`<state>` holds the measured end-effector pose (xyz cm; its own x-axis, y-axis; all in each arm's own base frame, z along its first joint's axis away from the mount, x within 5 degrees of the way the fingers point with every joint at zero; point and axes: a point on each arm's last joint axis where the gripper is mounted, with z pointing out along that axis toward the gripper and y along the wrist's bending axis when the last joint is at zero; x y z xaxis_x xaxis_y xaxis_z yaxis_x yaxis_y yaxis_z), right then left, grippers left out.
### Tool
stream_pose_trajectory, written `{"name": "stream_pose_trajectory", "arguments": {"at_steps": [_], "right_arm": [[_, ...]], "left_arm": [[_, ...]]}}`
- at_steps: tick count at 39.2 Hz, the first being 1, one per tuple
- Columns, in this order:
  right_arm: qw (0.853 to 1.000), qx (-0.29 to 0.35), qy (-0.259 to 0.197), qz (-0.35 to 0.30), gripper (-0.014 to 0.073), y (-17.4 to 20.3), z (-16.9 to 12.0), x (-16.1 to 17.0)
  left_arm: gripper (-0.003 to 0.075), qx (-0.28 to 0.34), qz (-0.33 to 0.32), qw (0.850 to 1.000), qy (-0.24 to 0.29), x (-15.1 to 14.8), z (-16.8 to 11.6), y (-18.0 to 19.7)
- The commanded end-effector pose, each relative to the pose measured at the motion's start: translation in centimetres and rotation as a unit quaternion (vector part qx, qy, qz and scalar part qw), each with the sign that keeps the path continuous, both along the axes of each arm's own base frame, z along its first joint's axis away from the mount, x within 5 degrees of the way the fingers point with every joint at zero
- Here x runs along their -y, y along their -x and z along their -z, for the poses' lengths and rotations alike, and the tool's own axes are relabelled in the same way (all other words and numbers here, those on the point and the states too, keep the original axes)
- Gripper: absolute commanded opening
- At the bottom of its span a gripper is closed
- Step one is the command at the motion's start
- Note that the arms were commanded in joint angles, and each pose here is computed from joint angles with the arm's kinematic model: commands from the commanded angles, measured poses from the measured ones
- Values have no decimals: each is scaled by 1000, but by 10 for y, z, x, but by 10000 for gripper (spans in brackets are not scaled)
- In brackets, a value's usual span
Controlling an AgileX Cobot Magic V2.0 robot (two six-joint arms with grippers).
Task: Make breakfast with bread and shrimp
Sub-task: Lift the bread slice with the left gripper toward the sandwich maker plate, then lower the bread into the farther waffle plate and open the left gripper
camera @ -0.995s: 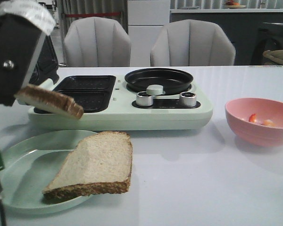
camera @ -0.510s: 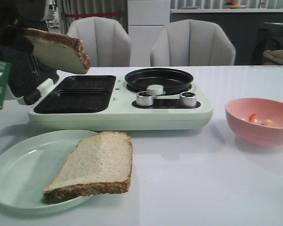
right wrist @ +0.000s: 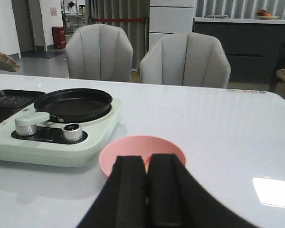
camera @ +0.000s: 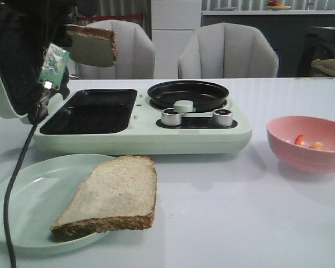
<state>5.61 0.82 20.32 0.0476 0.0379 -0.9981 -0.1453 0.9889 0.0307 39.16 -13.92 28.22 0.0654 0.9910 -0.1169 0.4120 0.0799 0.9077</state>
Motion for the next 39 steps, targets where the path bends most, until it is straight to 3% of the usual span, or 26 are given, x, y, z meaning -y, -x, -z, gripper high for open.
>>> {"name": "stream_pose_trajectory", "arguments": {"at_steps": [1,14,25,39], "right_arm": [[998,58,-1,3,142,3,-14,1],[998,58,-1,3,142,3,-14,1],[998,58,-1,3,142,3,-14,1],[998,58,-1,3,142,3,-14,1]], "left_arm": [[170,41,25,998,30,4,-26,-12],[171,0,17,999,52,5,20,-52],[175,-34,-22,996,83,4,42,-56],[177,-72,-26,994,73,2,67,-45]]}}
